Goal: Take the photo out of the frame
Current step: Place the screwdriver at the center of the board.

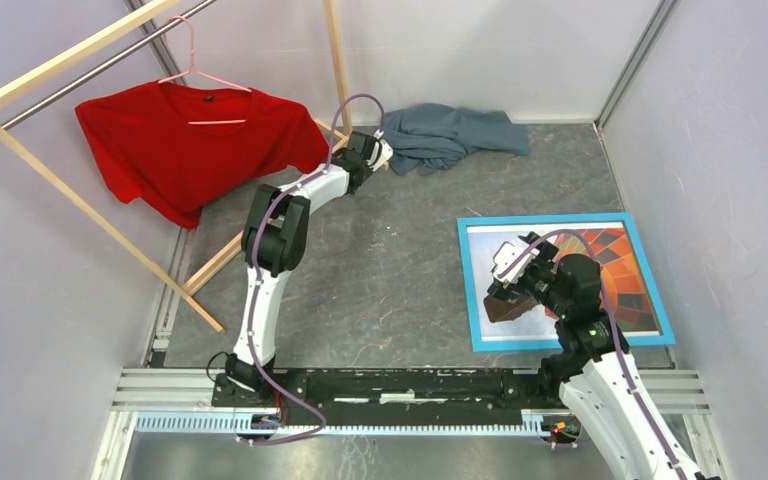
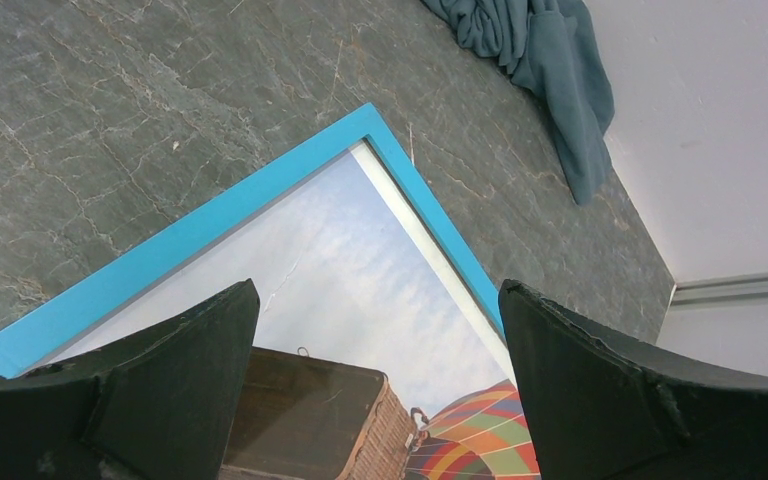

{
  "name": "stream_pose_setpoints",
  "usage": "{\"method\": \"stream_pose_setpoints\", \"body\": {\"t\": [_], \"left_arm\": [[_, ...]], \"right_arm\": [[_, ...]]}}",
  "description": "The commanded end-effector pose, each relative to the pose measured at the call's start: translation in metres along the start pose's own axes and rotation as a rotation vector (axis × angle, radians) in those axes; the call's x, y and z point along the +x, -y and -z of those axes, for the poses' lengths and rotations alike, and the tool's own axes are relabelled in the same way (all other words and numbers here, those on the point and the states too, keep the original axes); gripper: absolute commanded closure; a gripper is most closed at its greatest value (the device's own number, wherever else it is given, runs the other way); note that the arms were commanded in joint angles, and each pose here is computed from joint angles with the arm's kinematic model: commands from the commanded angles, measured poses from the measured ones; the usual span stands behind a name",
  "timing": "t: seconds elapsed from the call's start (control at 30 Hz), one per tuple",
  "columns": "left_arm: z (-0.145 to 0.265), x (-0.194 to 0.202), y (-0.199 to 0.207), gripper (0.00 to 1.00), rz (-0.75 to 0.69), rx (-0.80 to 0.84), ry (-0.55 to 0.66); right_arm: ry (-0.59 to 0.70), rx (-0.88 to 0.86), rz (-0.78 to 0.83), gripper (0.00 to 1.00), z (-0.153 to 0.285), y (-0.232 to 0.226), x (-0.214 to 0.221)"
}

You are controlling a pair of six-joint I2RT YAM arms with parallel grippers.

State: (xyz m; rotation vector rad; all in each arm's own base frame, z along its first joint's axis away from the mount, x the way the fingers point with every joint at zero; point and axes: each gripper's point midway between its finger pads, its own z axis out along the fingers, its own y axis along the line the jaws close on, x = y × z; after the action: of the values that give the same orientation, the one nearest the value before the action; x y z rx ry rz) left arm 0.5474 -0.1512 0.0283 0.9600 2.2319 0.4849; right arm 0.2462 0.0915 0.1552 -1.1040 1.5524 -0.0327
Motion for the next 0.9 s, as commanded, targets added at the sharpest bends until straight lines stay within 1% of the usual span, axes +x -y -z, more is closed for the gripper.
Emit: {"method": "stream_pose_setpoints", "body": {"t": [0.0, 0.1, 0.13, 0.17, 0.2, 0.4, 0.5, 0.6, 0.63, 0.67, 0.73, 0.8, 0.87], "left_arm": [[-0.012, 0.001, 0.004, 0.62, -0.051, -0.017, -0.017], [-0.012, 0.002, -0.004, 0.60, -0.040, -0.060, -0.023], [-0.011, 0.002, -0.007, 0.57, -0.036, -0.077, -0.023], [-0.011, 0.001, -0.010, 0.53, -0.033, -0.092, -0.024], [-0.010, 0.001, -0.013, 0.51, -0.029, -0.107, -0.023], [0.007, -0.008, -0.037, 0.49, -0.011, -0.203, 0.005], [0.024, -0.016, -0.038, 0.49, -0.012, -0.178, 0.045], [0.048, -0.024, -0.021, 0.46, -0.026, -0.078, 0.103], [0.058, -0.025, -0.015, 0.43, -0.031, -0.054, 0.114], [0.065, -0.022, -0.005, 0.38, -0.034, -0.023, 0.121], [0.084, -0.022, 0.010, 0.31, -0.046, 0.019, 0.148], [0.103, -0.022, 0.026, 0.25, -0.056, 0.058, 0.177], [0.123, -0.021, 0.044, 0.22, -0.071, 0.115, 0.203]], "right_arm": [[0.022, 0.039, 0.024, 0.02, -0.001, 0.009, -0.005], [0.020, 0.038, 0.025, 0.02, -0.001, 0.009, -0.004], [0.021, 0.039, 0.026, 0.02, -0.001, 0.009, -0.005], [0.020, 0.041, 0.027, 0.02, -0.001, 0.009, -0.004], [0.021, 0.041, 0.028, 0.02, -0.001, 0.010, -0.004], [0.026, 0.040, 0.029, 0.02, 0.000, 0.009, -0.005], [0.027, 0.038, 0.029, 0.02, 0.000, 0.009, -0.006], [0.029, 0.039, 0.029, 0.02, 0.000, 0.009, -0.006], [0.031, 0.039, 0.033, 0.02, 0.000, 0.009, -0.007], [0.029, 0.038, 0.031, 0.02, 0.000, 0.009, -0.006], [0.029, 0.035, 0.034, 0.02, 0.000, 0.008, -0.006], [0.033, 0.008, 0.046, 0.02, -0.001, 0.003, -0.005], [0.043, -0.040, 0.065, 0.02, -0.001, -0.007, -0.005]]}}
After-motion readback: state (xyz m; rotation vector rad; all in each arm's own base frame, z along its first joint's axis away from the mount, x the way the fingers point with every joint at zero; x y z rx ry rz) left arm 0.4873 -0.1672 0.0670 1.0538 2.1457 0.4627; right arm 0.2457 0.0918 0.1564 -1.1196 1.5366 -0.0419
